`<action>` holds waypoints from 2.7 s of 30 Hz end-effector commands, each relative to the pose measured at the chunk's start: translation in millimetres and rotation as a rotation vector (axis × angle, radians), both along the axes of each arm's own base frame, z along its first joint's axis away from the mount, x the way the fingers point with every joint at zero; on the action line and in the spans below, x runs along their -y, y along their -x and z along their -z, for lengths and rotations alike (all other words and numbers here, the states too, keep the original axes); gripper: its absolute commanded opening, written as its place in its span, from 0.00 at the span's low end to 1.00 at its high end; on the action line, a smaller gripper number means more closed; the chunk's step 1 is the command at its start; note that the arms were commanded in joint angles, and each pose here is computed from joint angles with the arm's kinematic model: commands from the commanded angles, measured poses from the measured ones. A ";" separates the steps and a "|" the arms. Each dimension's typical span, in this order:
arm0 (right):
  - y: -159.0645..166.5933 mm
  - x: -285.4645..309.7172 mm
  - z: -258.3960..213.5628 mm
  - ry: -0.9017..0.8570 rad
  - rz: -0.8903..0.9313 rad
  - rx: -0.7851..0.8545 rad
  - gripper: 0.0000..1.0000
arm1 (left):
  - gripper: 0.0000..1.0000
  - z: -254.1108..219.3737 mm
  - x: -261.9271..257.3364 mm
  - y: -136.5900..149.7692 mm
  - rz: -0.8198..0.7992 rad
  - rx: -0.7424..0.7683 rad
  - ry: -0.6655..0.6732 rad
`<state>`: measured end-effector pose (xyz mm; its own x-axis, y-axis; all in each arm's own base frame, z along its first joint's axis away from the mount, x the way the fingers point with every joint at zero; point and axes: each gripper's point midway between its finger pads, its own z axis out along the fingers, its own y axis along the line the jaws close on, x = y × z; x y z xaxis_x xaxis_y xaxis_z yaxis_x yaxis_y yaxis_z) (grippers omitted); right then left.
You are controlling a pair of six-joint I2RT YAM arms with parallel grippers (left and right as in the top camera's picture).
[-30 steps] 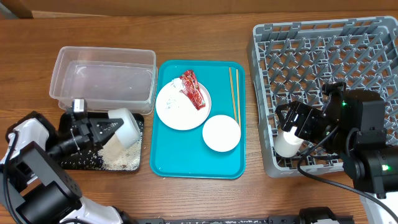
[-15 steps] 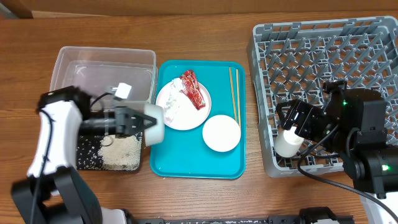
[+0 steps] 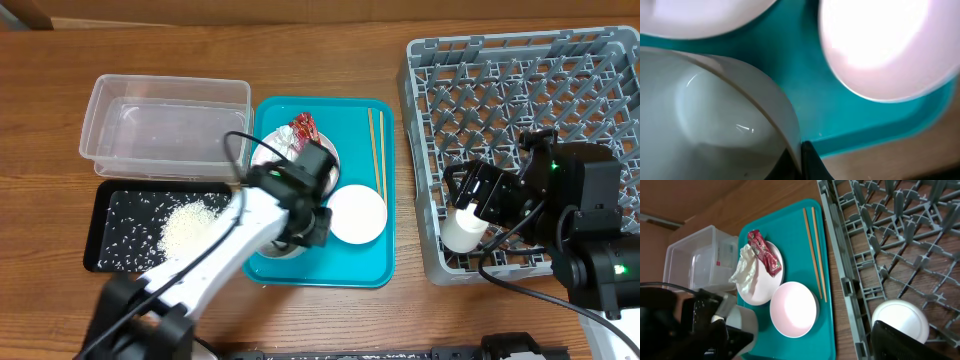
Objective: Sort waste into correct bins and load items into the dishwasher
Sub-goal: 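Set the emptied bowl back on the teal tray with left gripper, then grasp the tissue from the plate and drop it in the clear bin, then grasp the red snack wrapper from the plate with the left gripper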
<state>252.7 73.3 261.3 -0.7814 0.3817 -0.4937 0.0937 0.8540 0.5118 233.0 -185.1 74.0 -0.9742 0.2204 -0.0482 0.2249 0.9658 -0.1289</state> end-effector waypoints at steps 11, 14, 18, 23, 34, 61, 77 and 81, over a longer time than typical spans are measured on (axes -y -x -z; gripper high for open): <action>0.0 -0.7 -7.5 -0.001 -0.007 0.018 0.96 | 0.74 -43.7 -14.2 -73.0 -0.163 0.225 -0.142; 0.0 -0.9 -7.0 -0.001 -0.008 0.016 0.96 | 0.86 -62.7 -32.3 -117.9 -0.204 0.390 -0.169; 0.2 -0.9 -4.3 0.000 -0.008 0.003 0.96 | 0.86 -54.6 -47.4 -160.2 -0.224 0.473 -0.158; 0.0 -0.8 1.4 0.002 -0.008 -0.026 0.96 | 0.75 -12.2 -58.2 -173.8 -0.248 0.411 -0.204; -1.5 -0.8 5.1 0.004 -0.007 -0.042 0.95 | 0.04 24.7 -51.6 -158.9 -0.188 0.263 -0.222; -1.9 -0.9 4.9 0.004 -0.007 -0.040 0.95 | 0.71 -126.4 -144.3 -201.4 -0.495 0.425 -0.086; -3.8 -1.1 9.3 0.005 -0.007 -0.060 0.95 | 0.64 15.4 -13.3 -223.4 -0.489 0.271 -0.018; -6.4 -1.4 14.0 0.006 -0.008 -0.079 0.95 | 0.52 46.1 -4.4 -219.2 -0.484 0.195 0.003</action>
<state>255.8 73.5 240.9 -0.8252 0.3786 -0.4191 0.1427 0.8578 0.4938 455.9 -174.3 39.7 -0.9332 -0.2118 -0.2904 -0.1947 0.9770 -0.0868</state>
